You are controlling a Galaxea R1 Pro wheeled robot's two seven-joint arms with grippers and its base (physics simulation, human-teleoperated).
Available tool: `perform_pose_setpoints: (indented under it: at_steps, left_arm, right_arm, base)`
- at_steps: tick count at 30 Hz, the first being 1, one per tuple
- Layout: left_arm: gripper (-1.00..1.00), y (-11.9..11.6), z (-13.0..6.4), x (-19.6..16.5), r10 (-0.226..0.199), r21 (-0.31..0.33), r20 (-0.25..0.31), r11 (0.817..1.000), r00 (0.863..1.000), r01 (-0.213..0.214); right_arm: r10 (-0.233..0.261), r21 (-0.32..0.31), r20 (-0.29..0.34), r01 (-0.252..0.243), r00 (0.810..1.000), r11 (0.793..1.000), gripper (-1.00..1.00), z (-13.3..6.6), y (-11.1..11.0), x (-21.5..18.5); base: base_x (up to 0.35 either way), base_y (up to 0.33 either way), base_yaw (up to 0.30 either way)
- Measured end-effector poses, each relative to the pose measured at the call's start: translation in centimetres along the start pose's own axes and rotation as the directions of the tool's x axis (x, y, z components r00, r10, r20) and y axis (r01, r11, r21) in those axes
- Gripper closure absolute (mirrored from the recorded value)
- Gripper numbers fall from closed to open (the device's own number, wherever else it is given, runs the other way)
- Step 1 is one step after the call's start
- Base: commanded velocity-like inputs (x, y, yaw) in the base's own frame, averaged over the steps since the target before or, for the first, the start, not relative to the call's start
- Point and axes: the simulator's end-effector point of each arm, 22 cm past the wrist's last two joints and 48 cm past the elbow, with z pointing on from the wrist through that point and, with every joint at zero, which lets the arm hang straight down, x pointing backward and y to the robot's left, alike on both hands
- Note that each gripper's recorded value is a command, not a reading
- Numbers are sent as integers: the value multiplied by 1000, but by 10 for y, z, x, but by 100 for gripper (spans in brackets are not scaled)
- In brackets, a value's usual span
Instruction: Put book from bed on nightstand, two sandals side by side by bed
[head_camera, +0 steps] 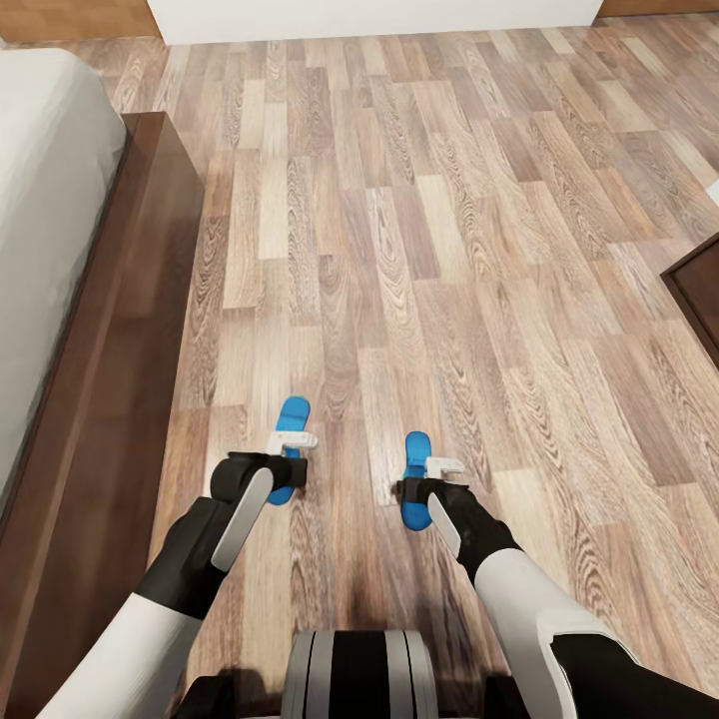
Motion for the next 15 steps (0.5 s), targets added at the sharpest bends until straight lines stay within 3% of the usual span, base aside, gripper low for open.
perform_pose_setpoints:
  at_steps: [6,7,15]
  left_arm:
    - [100,-1,-9,-12,-3,9,35,1000,999,2]
    - [100,-1,-10,-13,-3,10,38,1000,999,3]
    - [100,-2,-13,-16,-2,12,47,1000,999,2]
  right_arm:
    - [0,0,-1,0,1000,1000,-100,0,0,0]
    - [0,0,-2,0,1000,1000,100,0,0,0]
    - [-17,11,-48,17,999,1000,100,4,-2,20]
  base:
    - [0,0,0]
    - [0,0,0]
    - [0,0,0]
